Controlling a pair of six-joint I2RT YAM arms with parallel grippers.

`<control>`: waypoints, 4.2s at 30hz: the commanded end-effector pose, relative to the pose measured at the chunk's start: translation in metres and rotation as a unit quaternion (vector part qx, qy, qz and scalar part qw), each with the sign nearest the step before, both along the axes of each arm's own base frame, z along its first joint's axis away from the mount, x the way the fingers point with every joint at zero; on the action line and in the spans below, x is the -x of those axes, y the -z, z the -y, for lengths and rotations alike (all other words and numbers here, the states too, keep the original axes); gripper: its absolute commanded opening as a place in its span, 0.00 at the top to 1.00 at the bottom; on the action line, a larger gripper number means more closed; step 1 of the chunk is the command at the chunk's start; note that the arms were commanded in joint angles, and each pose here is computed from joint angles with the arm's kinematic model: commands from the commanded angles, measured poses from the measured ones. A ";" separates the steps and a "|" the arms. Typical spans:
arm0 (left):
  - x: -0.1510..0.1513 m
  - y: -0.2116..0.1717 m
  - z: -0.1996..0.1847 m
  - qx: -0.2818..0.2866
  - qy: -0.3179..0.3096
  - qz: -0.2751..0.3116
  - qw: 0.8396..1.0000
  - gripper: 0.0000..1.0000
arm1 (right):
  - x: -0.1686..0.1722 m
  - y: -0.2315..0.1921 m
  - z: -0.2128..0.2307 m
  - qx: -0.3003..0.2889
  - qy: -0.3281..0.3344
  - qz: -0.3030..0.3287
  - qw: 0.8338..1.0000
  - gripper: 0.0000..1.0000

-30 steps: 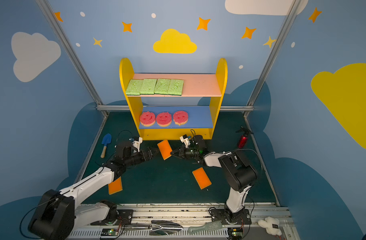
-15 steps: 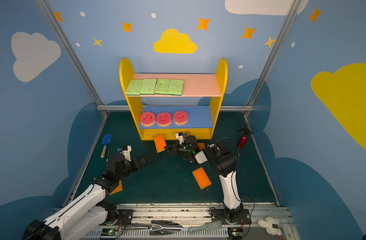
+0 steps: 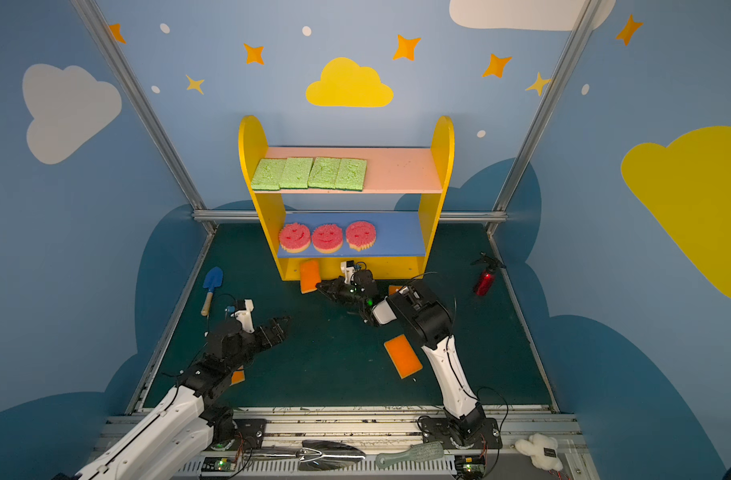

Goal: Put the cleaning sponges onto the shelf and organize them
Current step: 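Carry the orange sponge with the right gripper to the shelf's yellow base, then stand the sponge upright against the base below the blue shelf, open right gripper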

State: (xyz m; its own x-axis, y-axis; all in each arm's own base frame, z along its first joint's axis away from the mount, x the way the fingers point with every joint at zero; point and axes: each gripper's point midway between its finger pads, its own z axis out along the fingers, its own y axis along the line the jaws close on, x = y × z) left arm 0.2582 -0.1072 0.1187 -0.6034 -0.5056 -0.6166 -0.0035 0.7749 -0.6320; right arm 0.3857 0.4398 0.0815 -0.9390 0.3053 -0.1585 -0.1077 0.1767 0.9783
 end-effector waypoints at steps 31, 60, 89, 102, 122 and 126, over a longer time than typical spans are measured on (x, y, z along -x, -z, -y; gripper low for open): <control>0.024 0.011 -0.019 -0.011 -0.025 0.001 1.000 0.00 | -0.052 0.020 -0.074 0.014 0.034 -0.010 0.999 1.00; 0.024 0.014 -0.015 -0.008 -0.018 -0.025 0.999 0.00 | -0.041 0.022 -0.083 0.076 -0.025 -0.004 0.997 0.37; 0.030 0.015 -0.023 -0.007 -0.041 -0.040 0.998 0.00 | -0.029 0.031 -0.072 0.125 -0.060 -0.043 0.989 0.78; 0.027 0.018 -0.024 -0.008 -0.043 -0.040 0.998 0.00 | -0.042 0.035 -0.075 0.114 -0.055 -0.046 0.991 0.88; 0.027 0.019 -0.029 -0.013 -0.050 -0.043 0.998 0.00 | -0.055 0.024 -0.082 0.101 -0.057 -0.033 0.993 0.83; 0.028 0.019 -0.034 -0.021 -0.062 -0.047 0.997 0.00 | -0.051 0.017 -0.081 0.095 -0.061 -0.028 0.993 0.70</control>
